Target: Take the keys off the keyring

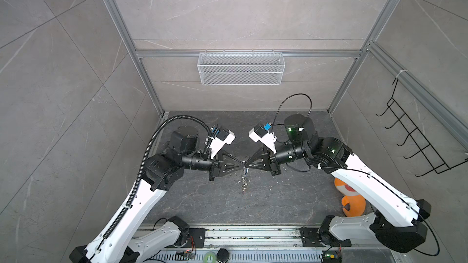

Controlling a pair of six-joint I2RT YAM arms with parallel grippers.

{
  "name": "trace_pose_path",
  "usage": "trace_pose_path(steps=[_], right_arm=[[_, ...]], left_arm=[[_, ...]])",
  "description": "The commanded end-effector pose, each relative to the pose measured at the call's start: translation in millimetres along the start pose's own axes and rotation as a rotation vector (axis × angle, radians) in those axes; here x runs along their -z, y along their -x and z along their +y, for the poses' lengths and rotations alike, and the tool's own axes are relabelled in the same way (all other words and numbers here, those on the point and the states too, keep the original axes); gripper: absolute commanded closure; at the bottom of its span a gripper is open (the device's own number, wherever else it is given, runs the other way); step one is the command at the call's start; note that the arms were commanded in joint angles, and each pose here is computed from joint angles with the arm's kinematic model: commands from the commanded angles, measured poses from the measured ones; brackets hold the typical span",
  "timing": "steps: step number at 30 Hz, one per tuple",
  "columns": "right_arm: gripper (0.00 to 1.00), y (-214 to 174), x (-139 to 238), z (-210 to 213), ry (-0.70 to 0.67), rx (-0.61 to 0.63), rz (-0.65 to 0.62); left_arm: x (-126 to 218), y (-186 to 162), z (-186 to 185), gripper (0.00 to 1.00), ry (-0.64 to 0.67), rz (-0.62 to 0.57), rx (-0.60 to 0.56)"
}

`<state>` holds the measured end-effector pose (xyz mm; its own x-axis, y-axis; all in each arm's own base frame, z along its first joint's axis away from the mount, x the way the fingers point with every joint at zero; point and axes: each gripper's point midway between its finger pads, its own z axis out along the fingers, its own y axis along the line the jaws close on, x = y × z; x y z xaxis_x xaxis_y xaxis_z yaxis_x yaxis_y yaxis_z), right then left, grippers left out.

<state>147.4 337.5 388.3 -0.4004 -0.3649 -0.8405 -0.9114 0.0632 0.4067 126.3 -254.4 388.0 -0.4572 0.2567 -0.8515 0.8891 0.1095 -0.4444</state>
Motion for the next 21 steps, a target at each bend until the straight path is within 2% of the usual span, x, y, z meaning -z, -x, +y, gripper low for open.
trace_pose_path(steps=[1,7,10,12,13,16,17,21], right_arm=[[1.0,10,0,4,0.0,0.037,-0.018],[1.0,11,-3,2,-0.011,0.038,-0.022],[1.0,12,-4,2,-0.015,0.039,-0.027],[1.0,13,-4,2,-0.019,0.047,-0.036],[0.97,14,-4,1,-0.03,0.052,-0.046],[0.7,19,5,2,-0.065,0.101,-0.121],[0.65,21,9,3,-0.076,0.121,-0.154],[0.59,23,20,3,-0.123,0.182,-0.244]], left_arm=[[3,12,-13,0.9,-0.046,-0.035,-0.051],[0,15,-10,0.93,-0.052,-0.071,-0.065],[-1,17,-10,1.0,-0.064,-0.098,-0.08],[1,19,-11,1.0,-0.063,-0.126,-0.1],[2,19,-11,1.0,-0.056,-0.142,-0.112],[7,19,-11,1.0,-0.025,-0.202,-0.159],[9,20,-13,1.0,-0.025,-0.222,-0.173],[17,23,-19,1.0,-0.011,-0.292,-0.225]])
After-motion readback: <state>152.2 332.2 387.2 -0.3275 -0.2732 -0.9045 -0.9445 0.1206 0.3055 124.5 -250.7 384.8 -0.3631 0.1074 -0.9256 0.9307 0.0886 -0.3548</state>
